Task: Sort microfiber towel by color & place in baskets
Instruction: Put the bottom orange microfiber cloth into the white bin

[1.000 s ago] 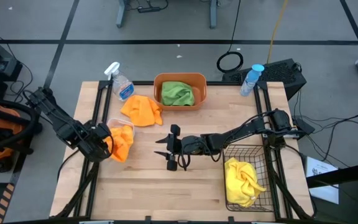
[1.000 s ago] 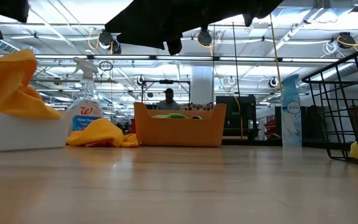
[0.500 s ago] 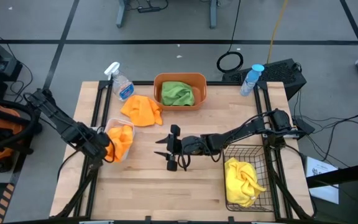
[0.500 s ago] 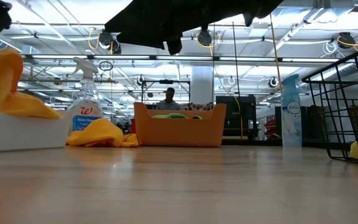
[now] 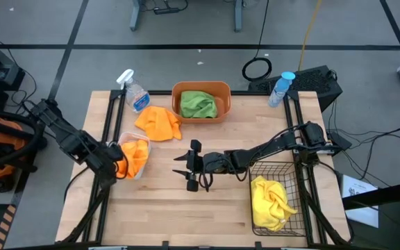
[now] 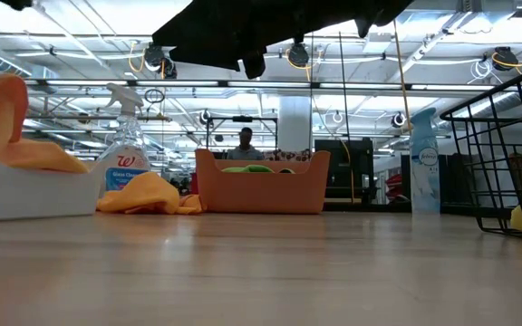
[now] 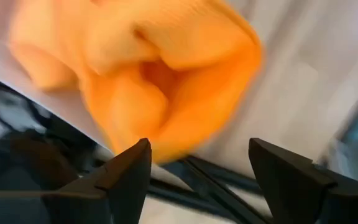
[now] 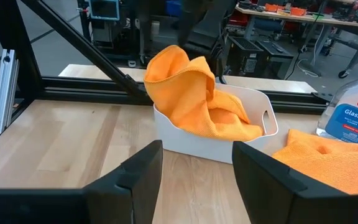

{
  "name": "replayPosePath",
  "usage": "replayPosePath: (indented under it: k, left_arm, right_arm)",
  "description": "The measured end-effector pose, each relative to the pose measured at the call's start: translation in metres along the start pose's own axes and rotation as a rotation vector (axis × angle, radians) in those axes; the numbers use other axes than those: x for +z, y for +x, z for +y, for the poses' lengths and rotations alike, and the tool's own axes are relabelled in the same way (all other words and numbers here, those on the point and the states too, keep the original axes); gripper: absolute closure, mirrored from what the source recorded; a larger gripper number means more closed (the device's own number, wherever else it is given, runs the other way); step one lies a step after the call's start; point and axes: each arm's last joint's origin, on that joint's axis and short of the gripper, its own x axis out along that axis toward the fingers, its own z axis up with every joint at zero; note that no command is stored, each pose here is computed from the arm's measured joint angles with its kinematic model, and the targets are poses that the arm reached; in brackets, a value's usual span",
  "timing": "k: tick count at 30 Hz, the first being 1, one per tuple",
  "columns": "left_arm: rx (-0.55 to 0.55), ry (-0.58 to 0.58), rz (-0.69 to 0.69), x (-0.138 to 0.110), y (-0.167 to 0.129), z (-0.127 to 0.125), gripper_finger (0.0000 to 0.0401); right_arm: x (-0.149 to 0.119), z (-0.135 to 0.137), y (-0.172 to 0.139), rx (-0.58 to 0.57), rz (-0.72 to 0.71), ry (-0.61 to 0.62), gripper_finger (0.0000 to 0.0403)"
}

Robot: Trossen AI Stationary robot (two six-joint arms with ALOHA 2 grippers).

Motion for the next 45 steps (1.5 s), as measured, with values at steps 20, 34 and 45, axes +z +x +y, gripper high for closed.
replayPosePath:
  k: [20,34,45]
  left_arm:
    - [0.529,0.029,-0.181,0.041,0.072,-0.032,0.0351]
    - [0.637,0.030,-0.094,0.062,0.098,-0.001,0.0366]
    - [0.586,-0.041,-0.109,0.068,0.095,0.005,0.0283]
  right_arm:
    - [-0.001,0.000,0.000,0.000,0.008,-0.027,0.0216]
    - [-0.003,0.000,0.000,0.000,0.025,-0.031,0.0216]
    - [-0.007,0.000,0.000,0.000,0.067,-0.040,0.0216]
